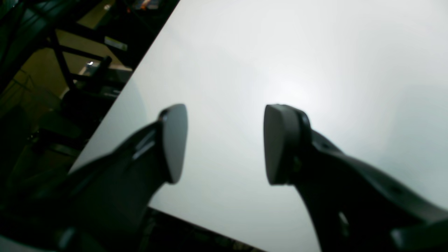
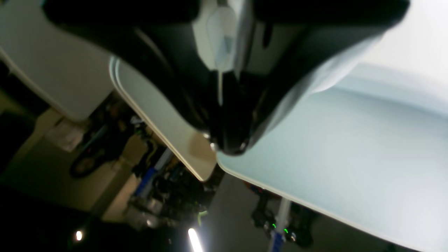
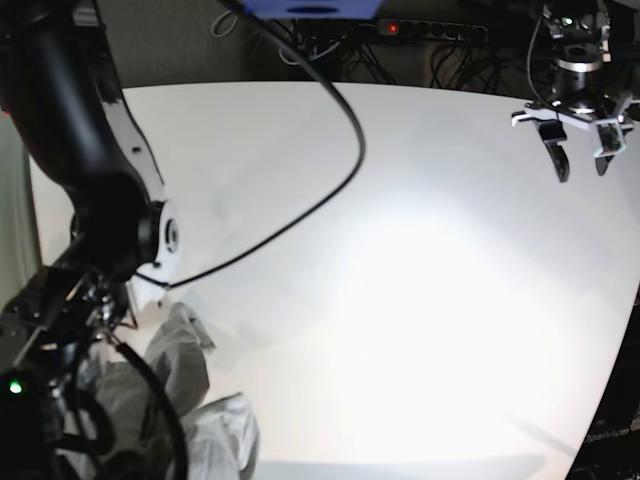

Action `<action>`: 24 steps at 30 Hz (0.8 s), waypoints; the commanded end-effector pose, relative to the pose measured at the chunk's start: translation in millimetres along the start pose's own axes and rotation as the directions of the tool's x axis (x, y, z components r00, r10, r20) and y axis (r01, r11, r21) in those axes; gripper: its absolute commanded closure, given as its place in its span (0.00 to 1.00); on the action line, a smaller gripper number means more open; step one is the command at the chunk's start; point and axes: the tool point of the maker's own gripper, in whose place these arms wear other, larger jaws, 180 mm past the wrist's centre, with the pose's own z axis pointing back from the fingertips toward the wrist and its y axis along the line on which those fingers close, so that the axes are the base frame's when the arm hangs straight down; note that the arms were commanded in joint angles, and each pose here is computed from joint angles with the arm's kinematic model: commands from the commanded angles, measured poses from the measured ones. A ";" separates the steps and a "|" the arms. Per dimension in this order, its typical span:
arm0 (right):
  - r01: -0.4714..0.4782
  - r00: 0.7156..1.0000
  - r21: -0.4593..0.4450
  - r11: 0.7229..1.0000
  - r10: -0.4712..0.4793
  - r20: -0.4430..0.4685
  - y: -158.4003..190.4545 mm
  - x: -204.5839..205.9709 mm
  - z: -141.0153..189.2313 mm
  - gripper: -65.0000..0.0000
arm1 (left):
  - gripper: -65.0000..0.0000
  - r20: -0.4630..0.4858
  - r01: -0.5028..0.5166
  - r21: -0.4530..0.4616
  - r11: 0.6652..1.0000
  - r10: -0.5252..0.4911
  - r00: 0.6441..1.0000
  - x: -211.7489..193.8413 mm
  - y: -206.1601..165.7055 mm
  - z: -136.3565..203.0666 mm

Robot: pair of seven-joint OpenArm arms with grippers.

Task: Layout the t-shirt on the table in an organized manner, then fold the t-shirt properly
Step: 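Drag the shirt across the table with the right gripper to spread it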

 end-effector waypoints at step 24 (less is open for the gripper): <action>-0.225 0.961 0.509 0.831 0.276 -0.027 230.1 -91.0 70.6 1.00 | 0.48 0.084 -0.017 0.000 1.000 0.017 0.996 24.8 -3.7 -8.2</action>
